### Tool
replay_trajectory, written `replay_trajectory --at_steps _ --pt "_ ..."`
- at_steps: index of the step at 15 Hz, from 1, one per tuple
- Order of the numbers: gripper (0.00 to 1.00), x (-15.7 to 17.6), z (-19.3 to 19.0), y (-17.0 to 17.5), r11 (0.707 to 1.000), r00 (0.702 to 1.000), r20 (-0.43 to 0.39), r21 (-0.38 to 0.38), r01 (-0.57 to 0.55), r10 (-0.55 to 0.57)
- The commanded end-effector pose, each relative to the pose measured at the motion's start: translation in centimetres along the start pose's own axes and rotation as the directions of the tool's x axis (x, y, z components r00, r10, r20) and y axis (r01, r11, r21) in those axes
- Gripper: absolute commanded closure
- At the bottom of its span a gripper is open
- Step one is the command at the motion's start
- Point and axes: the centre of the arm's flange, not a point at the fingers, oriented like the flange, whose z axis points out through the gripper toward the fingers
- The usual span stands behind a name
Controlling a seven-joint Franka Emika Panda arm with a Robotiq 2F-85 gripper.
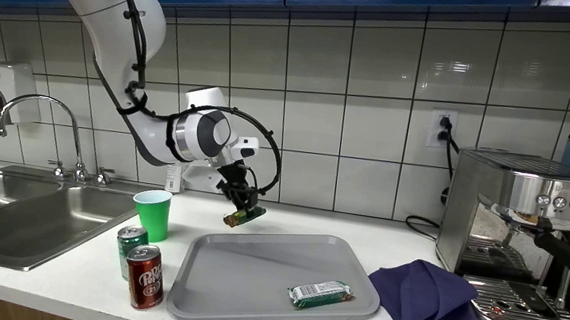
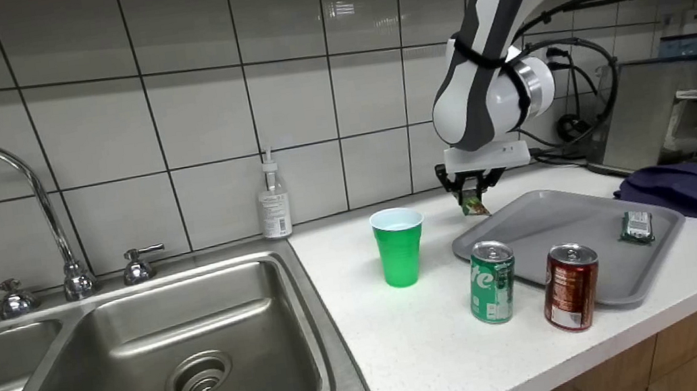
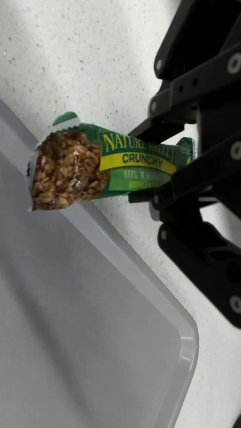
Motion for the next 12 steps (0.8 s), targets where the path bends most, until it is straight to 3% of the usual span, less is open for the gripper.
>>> replay_trajectory --at_steps 1,12 --pt "0.87 -1.6 -2.2 2.7 0.999 1.000 -0.013 -0.019 -0.027 0.026" --pt "0.87 -2.8 -0.8 10.4 0.989 0.995 -0.003 -0.108 -0.104 0.105"
